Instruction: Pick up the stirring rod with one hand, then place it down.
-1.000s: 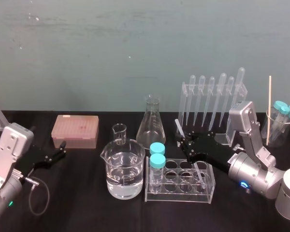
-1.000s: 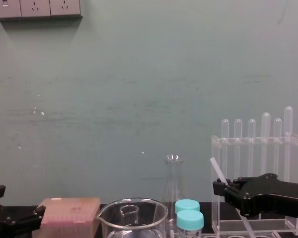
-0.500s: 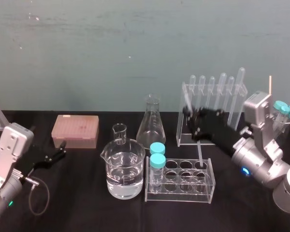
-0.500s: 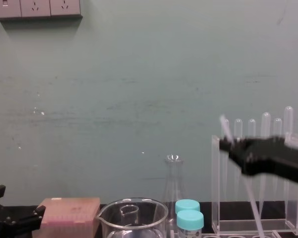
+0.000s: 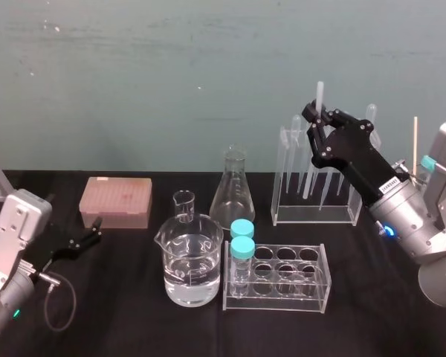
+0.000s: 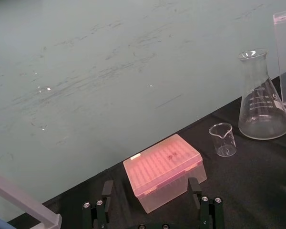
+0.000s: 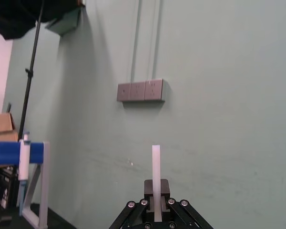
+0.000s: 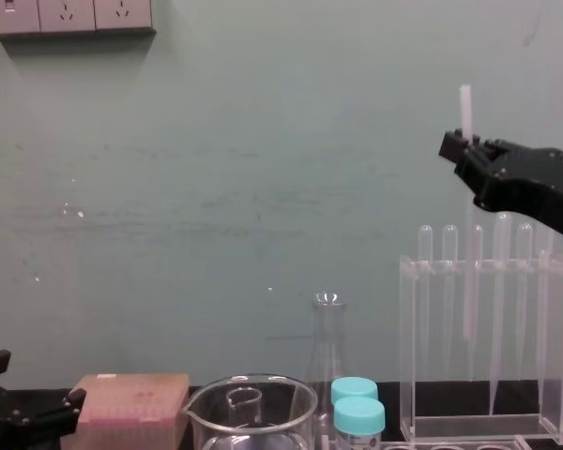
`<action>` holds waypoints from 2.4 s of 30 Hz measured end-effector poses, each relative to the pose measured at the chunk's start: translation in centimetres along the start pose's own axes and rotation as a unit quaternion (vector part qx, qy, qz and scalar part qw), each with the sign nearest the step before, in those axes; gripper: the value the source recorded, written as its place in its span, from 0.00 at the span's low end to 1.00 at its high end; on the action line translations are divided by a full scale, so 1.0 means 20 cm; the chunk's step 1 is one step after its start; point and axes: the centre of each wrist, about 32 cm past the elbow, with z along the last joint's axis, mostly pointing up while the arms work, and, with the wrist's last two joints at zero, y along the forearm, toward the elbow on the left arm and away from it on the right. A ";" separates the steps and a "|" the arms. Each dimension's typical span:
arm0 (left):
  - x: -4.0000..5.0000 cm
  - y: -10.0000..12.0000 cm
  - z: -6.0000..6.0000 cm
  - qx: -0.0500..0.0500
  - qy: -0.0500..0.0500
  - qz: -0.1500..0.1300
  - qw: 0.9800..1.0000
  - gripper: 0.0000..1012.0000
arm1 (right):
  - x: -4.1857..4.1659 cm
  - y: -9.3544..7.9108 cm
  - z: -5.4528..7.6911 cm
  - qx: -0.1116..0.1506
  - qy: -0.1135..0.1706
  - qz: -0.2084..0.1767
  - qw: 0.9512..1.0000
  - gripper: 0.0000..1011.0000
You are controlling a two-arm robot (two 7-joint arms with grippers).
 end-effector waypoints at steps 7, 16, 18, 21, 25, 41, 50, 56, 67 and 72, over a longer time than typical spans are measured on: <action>0.000 0.00 0.00 0.000 0.000 0.000 1.000 0.99 | 0.000 -0.04 -0.04 0.000 0.020 0.000 1.000 0.07; 0.000 0.00 0.00 0.000 0.000 0.000 1.000 0.99 | -0.003 -0.09 -0.06 -0.023 0.028 -0.003 0.999 0.07; 0.000 0.00 0.00 0.000 0.000 0.000 1.000 0.99 | -0.003 -0.09 -0.06 -0.023 0.028 -0.003 0.999 0.07; 0.000 0.00 0.00 0.000 0.000 0.000 1.000 0.99 | -0.003 -0.09 -0.06 -0.022 0.028 -0.003 0.999 0.07; 0.000 0.00 0.00 0.000 0.000 0.000 1.000 0.99 | -0.003 -0.09 -0.06 -0.022 0.027 -0.002 0.999 0.07; 0.000 0.00 0.00 0.000 0.000 0.000 1.000 0.99 | -0.004 -0.08 -0.06 -0.020 0.027 -0.001 0.999 0.07; 0.000 0.00 0.00 0.000 0.000 0.000 1.000 0.99 | -0.003 -0.08 -0.06 -0.019 0.026 -0.001 0.999 0.07; 0.000 0.00 0.00 0.000 0.000 0.000 1.000 0.99 | -0.003 -0.08 -0.06 -0.019 0.026 -0.001 0.999 0.07; 0.000 0.00 0.00 0.000 0.000 0.000 1.000 0.99 | -0.003 -0.08 -0.06 -0.019 0.026 -0.001 0.999 0.07; 0.000 0.00 0.00 0.000 0.000 0.000 1.000 0.99 | -0.003 -0.08 -0.06 -0.019 0.026 -0.001 0.999 0.07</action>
